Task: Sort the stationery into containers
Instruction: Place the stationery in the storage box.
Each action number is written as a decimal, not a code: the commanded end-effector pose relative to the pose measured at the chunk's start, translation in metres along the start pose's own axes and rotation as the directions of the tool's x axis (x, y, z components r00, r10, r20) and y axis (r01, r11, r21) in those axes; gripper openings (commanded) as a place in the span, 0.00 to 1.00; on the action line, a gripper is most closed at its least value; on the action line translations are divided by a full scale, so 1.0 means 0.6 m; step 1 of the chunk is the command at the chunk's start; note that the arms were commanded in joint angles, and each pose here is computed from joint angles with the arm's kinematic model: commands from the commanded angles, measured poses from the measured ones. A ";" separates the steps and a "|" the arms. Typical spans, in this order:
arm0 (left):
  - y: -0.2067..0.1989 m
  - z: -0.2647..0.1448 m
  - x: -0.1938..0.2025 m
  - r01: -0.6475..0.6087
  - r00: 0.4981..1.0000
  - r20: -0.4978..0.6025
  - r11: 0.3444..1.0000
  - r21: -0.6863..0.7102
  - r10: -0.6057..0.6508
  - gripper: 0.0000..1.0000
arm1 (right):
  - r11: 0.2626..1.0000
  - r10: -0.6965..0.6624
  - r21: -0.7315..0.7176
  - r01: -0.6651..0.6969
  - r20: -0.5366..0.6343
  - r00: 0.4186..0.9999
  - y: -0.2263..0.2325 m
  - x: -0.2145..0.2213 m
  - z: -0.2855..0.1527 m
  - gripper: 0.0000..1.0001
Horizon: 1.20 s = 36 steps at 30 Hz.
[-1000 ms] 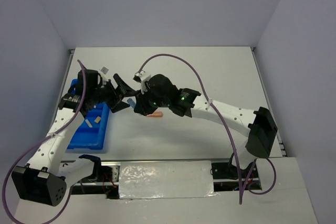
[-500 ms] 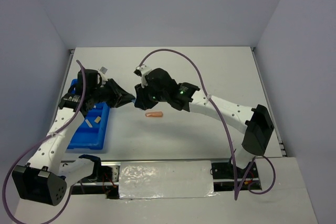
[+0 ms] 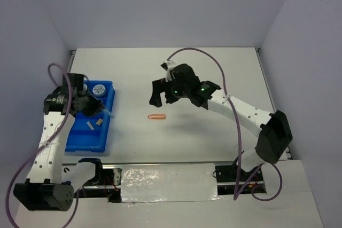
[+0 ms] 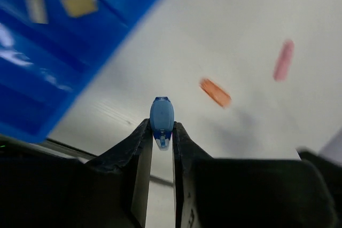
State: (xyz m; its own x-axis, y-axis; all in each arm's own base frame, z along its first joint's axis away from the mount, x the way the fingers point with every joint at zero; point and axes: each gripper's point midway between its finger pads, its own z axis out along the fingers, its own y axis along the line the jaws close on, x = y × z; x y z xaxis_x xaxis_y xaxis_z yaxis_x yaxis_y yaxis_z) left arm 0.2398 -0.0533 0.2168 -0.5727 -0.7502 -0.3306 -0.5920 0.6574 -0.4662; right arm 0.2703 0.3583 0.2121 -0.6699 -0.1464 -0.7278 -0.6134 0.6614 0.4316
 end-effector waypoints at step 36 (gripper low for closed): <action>0.302 0.022 -0.036 0.394 0.892 0.384 0.825 -0.405 -0.237 0.88 | 0.908 -0.371 0.099 0.407 -0.261 0.891 -0.080 0.031 0.079 1.00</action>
State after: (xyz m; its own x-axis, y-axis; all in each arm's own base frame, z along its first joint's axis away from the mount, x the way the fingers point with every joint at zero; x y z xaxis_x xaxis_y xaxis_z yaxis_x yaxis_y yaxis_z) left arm 0.1529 0.0796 0.1228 -0.1785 -0.8541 -0.4886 -0.9424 0.2911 -0.1646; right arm 0.3001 0.3554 0.1861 -0.5925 -0.3527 -0.7242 -0.7184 0.6381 0.2771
